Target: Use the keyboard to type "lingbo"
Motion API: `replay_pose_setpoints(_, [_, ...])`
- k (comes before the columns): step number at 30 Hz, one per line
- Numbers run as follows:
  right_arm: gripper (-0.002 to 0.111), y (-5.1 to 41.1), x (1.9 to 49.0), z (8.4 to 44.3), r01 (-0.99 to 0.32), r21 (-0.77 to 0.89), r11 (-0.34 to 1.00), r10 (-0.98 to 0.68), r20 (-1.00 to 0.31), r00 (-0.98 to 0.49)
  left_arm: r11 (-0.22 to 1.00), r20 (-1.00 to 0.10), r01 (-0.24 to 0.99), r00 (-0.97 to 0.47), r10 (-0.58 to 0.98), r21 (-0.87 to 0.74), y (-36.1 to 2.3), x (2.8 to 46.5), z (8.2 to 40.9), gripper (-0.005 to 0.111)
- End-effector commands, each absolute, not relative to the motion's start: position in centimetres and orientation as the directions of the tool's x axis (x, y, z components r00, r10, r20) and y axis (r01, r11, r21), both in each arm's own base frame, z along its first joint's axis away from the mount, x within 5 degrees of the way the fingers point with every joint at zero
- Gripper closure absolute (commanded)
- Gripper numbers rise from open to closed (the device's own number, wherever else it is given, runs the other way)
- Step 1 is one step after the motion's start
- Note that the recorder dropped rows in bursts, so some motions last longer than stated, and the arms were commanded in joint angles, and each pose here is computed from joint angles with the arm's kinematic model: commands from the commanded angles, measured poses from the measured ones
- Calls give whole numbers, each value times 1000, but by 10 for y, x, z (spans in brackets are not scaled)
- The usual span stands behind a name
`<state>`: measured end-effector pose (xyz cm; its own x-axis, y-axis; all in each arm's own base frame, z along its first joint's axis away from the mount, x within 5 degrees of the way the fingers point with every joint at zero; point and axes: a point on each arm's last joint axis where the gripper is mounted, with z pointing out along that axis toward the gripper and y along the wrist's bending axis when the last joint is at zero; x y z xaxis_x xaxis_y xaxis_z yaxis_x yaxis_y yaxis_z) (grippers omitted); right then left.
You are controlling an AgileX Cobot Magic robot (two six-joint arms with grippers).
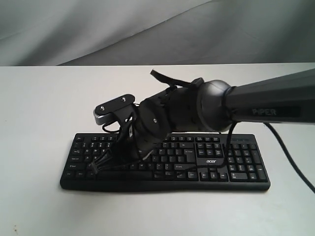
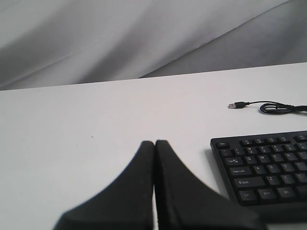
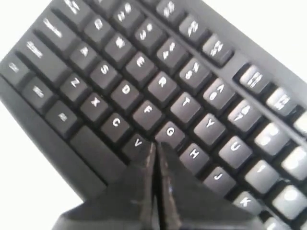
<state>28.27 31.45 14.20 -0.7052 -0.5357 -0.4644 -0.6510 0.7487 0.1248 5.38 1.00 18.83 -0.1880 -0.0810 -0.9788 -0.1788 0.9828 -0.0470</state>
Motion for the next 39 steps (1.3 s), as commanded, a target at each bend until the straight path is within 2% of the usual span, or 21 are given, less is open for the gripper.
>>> replay_pose_setpoints(1, [108, 305, 289, 170, -644, 101, 759, -510, -523, -683, 982, -979, -180, -183, -93, -59, 10, 54, 187, 106])
replay_pose_setpoints(14, [108, 265, 320, 175, -529, 112, 841, -414, -496, -763, 982, -979, -180, -183, -93, -59, 10, 54, 187, 106])
replay_pose_setpoints(20, [108, 252, 320, 159, -485, 129, 865, -365, -501, -785, 982, -979, -180, -183, -93, -59, 10, 54, 187, 106])
replay_pose_setpoints(39, [108, 255, 316, 145, -489, 148, 860, -367, -486, -793, 982, -979, -180, -183, -93, -59, 10, 54, 187, 106])
